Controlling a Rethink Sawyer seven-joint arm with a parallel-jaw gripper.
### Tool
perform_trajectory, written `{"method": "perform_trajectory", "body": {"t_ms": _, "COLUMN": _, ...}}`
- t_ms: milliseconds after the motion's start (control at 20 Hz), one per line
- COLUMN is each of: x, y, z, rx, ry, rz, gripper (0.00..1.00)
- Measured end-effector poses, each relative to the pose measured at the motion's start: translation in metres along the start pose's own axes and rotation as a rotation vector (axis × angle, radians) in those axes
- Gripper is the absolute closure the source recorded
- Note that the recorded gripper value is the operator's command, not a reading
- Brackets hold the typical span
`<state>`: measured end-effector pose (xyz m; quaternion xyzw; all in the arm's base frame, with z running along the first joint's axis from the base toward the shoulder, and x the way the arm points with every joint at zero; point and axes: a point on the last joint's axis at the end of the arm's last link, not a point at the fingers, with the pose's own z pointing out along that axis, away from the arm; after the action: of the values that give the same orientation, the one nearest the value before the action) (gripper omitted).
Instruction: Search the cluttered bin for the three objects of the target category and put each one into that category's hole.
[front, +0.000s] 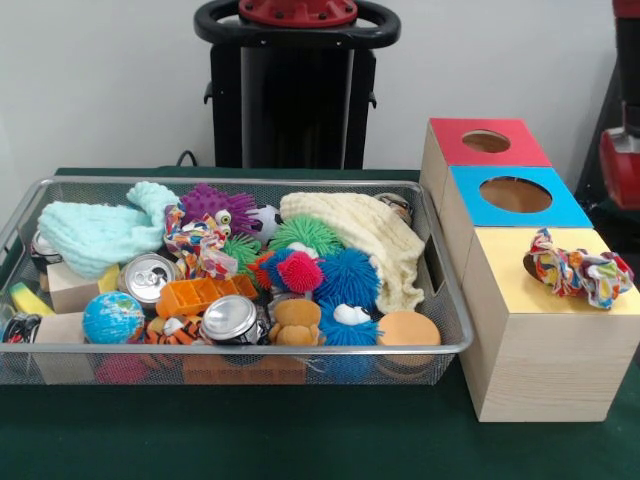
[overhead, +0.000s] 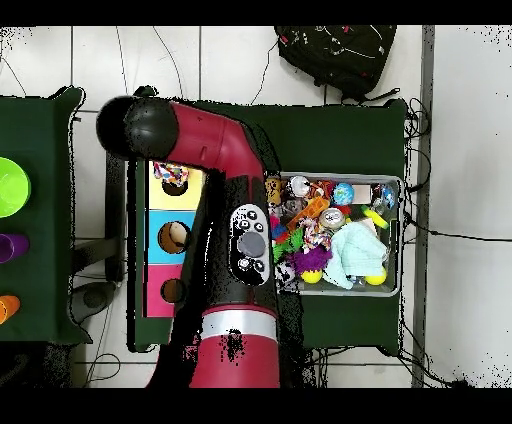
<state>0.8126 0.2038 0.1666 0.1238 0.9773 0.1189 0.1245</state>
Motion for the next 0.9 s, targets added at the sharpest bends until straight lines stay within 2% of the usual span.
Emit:
{"method": "perform_trajectory", "body": {"t_ms": 100, "x": 0.003, "y": 0.011, "z": -0.004, "rx": -0.006, "ry": -0.004, "rz": -0.013, "gripper": 1.0}}
{"method": "perform_trajectory", "body": {"t_ms": 250, "x": 0.004, "y": 0.015, "z": -0.003, "rx": -0.011, "ry": -0.002, "rz": -0.014, "gripper": 1.0}}
{"method": "perform_trajectory", "body": {"t_ms": 450, "x": 0.005, "y": 0.014, "z": 0.0, "rx": -0.012, "ry": 0.0, "rz": -0.01, "gripper": 1.0}}
{"method": "perform_trajectory", "body": {"t_ms": 900, "x": 0.011, "y": 0.001, "z": 0.027, "rx": -0.006, "ry": 0.01, "rz": 0.01, "gripper": 1.0}}
